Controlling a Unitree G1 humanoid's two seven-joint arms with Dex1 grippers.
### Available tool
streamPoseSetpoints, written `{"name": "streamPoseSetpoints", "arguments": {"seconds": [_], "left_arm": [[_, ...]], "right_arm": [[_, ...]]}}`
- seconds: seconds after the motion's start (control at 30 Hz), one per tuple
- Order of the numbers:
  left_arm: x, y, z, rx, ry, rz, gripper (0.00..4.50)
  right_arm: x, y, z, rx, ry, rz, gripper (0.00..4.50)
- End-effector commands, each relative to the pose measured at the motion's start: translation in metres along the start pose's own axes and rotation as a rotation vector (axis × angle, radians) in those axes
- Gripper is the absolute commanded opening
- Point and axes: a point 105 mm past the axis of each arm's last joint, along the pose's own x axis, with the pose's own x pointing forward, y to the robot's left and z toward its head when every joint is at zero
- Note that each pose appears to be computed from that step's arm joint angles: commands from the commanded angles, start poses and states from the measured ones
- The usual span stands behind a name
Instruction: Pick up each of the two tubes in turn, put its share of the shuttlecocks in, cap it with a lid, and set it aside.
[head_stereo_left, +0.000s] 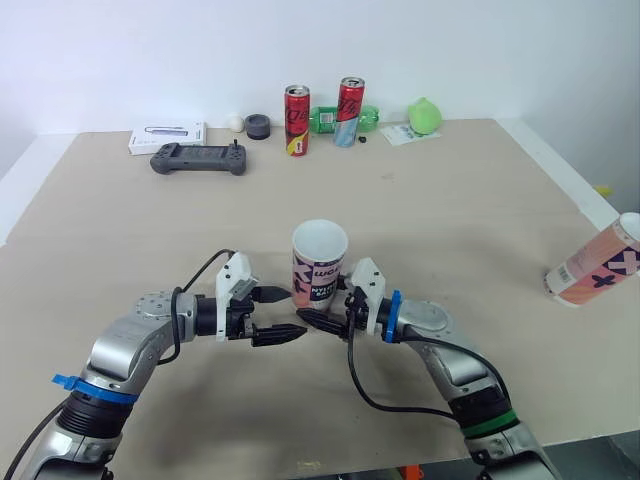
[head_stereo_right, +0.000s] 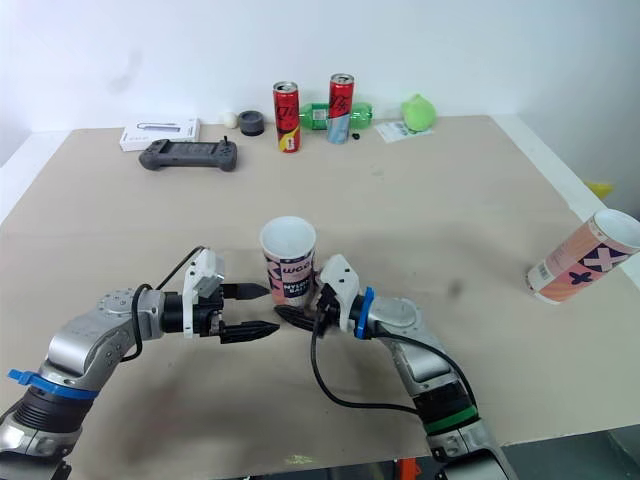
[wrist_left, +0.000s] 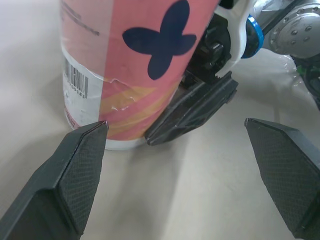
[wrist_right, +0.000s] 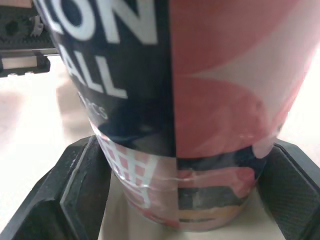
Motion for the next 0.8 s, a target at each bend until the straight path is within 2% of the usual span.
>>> {"name": "streamPoseSetpoints", "arguments": {"seconds": [0.03, 0.07, 0.13, 0.4, 0.6, 0.67, 0.8], "left_arm": [[0.001, -0.001, 0.003, 0.022, -0.012, -0.003, 4.5], [0.0, -0.001, 0.003, 0.024, -0.015, 0.004, 4.5], [-0.001, 0.001, 0.003, 0.031, -0.016, 0.018, 4.5], [-0.02, 0.013, 0.041, 0.124, -0.1, 0.113, 4.5], [-0.013, 0.011, 0.061, 0.18, -0.171, 0.126, 4.5], [-0.002, 0.01, 0.061, 0.191, -0.184, 0.12, 4.5], [0.019, 0.007, 0.065, 0.23, -0.222, 0.115, 4.5]], "right_arm": [[0.007, 0.002, 0.011, -0.027, -0.036, 0.015, 4.48], [0.007, 0.002, 0.01, -0.027, -0.038, 0.016, 4.1], [0.006, 0.002, 0.011, -0.026, -0.041, 0.015, 3.87], [-0.014, -0.007, 0.024, -0.006, -0.103, -0.041, 3.87], [-0.088, -0.077, 0.029, 0.013, -0.181, -0.572, 3.87], [-0.134, -0.11, 0.02, 0.068, -0.189, -0.863, 3.87], [-0.196, -0.137, 0.005, 0.181, -0.215, -1.197, 3.87]]}}
